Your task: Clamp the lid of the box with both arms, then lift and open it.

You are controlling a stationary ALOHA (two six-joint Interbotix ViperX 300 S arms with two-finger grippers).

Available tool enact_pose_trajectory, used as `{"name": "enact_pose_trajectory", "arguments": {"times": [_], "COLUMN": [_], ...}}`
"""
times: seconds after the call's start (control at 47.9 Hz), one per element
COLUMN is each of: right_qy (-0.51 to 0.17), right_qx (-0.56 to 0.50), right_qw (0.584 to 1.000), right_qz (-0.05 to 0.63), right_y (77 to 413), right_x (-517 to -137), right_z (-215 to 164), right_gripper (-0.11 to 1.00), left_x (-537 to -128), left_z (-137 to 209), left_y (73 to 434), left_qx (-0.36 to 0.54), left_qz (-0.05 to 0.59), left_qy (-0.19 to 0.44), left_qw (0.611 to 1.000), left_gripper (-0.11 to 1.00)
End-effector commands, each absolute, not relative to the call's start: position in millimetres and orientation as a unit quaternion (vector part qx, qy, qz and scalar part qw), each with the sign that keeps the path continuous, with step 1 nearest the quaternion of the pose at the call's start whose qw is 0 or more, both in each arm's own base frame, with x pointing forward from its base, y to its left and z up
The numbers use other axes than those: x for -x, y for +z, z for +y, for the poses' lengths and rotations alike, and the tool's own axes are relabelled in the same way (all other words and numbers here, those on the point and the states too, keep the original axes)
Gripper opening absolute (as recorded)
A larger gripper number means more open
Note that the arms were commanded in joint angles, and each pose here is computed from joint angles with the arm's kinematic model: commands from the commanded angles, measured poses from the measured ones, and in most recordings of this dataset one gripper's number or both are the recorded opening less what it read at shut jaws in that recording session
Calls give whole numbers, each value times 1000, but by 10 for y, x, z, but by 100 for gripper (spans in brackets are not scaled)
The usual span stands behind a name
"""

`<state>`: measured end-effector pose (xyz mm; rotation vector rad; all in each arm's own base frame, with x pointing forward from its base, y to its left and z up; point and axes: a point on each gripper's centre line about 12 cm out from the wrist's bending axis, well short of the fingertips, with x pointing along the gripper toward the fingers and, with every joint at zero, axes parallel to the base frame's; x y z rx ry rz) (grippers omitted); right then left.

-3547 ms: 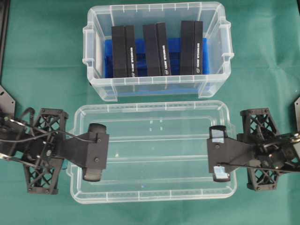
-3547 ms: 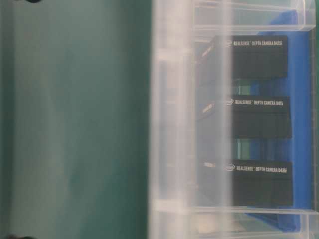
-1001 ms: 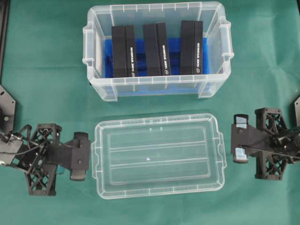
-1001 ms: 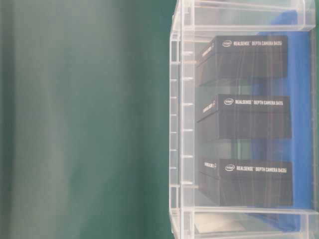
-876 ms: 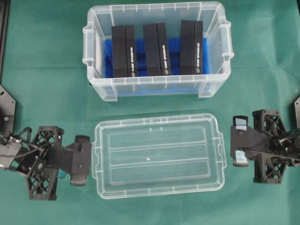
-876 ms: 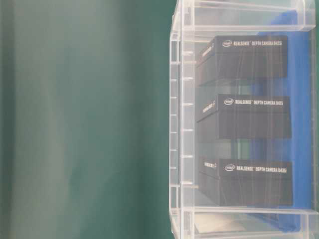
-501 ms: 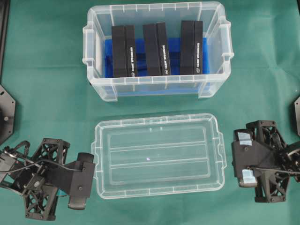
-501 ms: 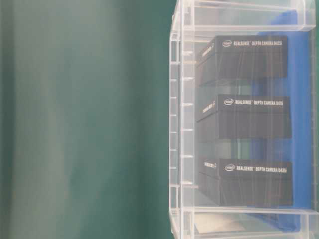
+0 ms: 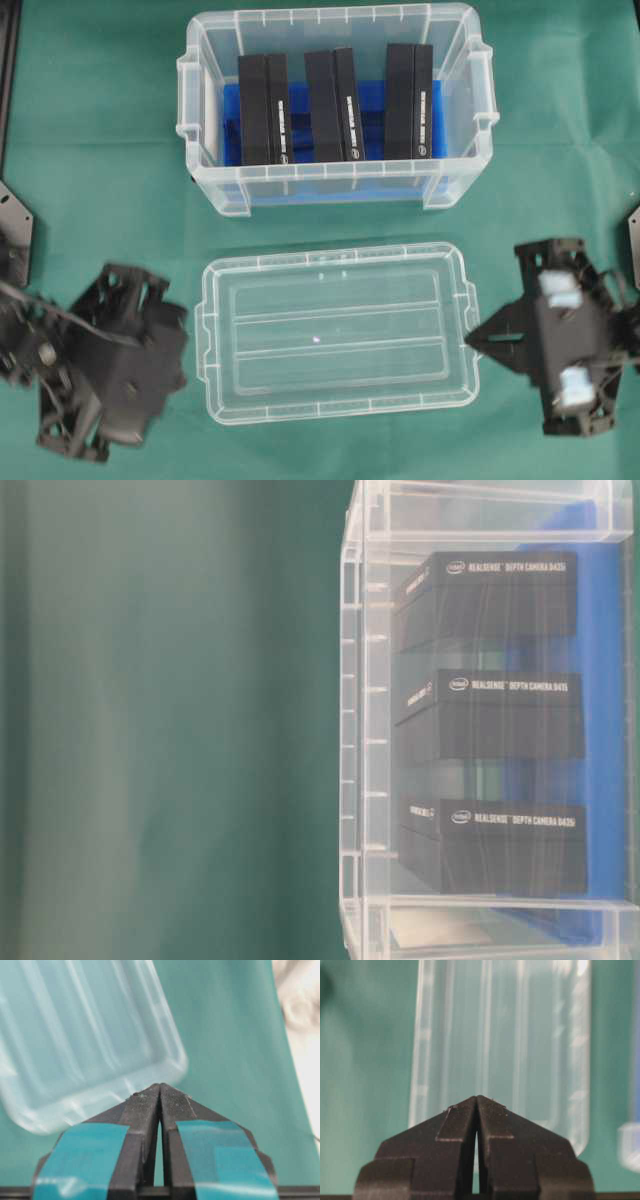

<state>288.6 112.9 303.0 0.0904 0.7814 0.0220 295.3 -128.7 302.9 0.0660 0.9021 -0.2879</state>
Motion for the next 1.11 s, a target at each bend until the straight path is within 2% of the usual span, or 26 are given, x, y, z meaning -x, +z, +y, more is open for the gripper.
{"name": "enact_pose_trajectory", "arguments": {"times": [0.0,0.25,0.459,0.647,1.085], "right_qy": [5,-55,-123,-166,-228], "right_qx": [-51,-31,-10,25,34], "right_qw": [945,968,968,963,959], "right_qz": [324,244,220,211,163], "right_y": [3417,3810,3916,3921,3701], "right_x": [-2886,-2752,-2672,-2676,-2630], "right_z": [995,495,44,-303,-951], "right_gripper": [0,0,0,0,0], "left_x": [-2985,-3055,-3004,-2829,-2644], "left_z": [-1164,-782,-436,-124,446], "left_y": [3413,3778,3926,4031,3863], "left_qx": [-41,-87,-92,-100,-108], "left_qz": [381,319,261,204,177], "left_qy": [-139,-116,-74,-30,68], "left_qw": [913,937,958,973,976], "left_gripper": [1,1,1,1,1]}}
